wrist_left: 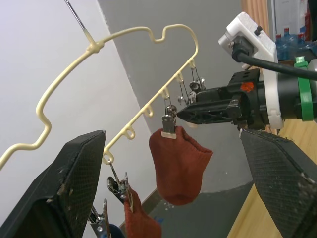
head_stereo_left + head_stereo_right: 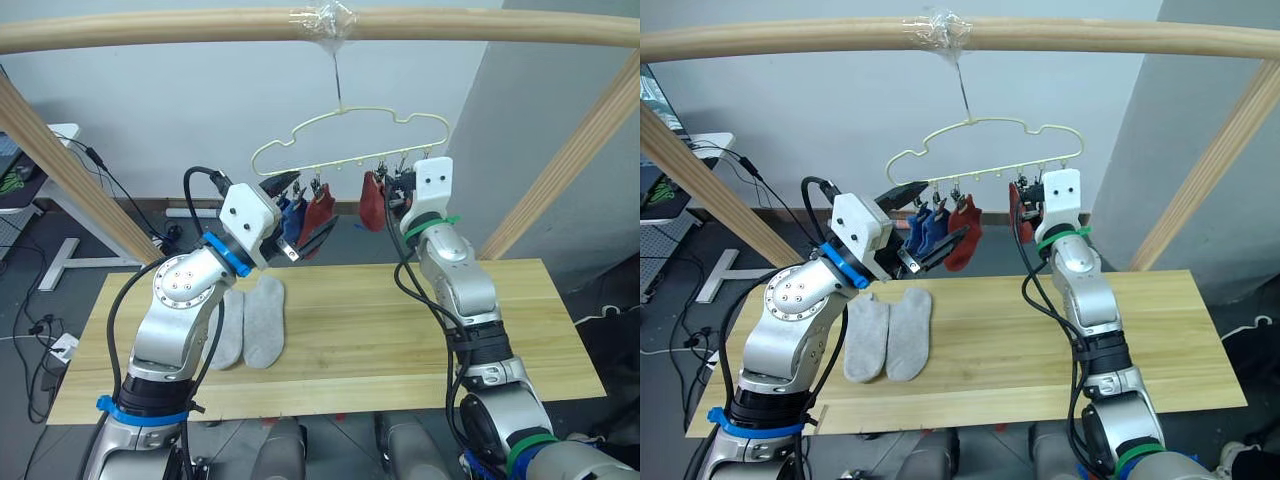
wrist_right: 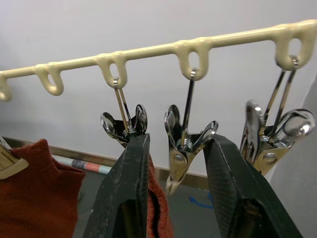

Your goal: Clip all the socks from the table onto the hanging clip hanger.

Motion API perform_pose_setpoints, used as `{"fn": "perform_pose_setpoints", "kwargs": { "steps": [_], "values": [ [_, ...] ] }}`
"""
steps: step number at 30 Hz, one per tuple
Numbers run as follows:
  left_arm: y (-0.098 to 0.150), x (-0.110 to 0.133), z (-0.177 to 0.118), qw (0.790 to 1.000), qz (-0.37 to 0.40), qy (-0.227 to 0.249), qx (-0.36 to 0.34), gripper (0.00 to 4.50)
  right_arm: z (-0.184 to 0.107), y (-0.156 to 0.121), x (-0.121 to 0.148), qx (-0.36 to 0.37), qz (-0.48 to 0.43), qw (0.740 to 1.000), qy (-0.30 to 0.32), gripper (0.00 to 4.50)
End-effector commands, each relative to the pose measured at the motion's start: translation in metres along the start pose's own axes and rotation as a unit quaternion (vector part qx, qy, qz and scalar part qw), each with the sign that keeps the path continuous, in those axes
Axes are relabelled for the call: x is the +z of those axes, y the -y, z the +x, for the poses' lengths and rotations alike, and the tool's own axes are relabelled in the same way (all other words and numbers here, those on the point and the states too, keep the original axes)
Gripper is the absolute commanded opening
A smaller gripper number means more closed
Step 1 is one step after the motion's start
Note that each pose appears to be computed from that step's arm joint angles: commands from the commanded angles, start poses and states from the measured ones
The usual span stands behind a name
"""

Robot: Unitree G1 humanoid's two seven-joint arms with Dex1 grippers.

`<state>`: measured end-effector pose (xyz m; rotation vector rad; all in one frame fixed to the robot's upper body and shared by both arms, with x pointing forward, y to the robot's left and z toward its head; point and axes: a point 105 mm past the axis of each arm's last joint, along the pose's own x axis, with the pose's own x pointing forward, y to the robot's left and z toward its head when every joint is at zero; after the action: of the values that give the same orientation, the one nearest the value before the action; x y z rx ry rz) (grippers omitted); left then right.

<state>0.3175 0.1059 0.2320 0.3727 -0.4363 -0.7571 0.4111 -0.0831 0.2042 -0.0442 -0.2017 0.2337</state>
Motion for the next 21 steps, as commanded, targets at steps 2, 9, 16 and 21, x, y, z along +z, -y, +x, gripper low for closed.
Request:
{"fn": "perform_pose_setpoints", "kwargs": {
  "steps": [2,9,16,21],
  "values": [
    [-0.006,0.02,0.002,0.999,0.018,0.03,0.0,4.5,0.004,-0.004,0.022,0.004,0.007,0.999,0.038,1.67],
    [-0.013,0.03,0.012,0.999,0.011,0.043,0.002,4.5,0.011,-0.004,0.024,0.004,0.009,0.999,0.041,1.67],
    [-0.011,0.036,0.015,0.999,-0.016,0.048,-0.008,4.5,0.016,-0.002,0.026,0.005,0.008,0.999,0.046,1.67],
    [-0.01,0.037,0.015,0.998,-0.03,0.048,-0.011,4.5,0.017,-0.003,0.027,0.007,0.007,0.999,0.048,1.67]
  ]
}}
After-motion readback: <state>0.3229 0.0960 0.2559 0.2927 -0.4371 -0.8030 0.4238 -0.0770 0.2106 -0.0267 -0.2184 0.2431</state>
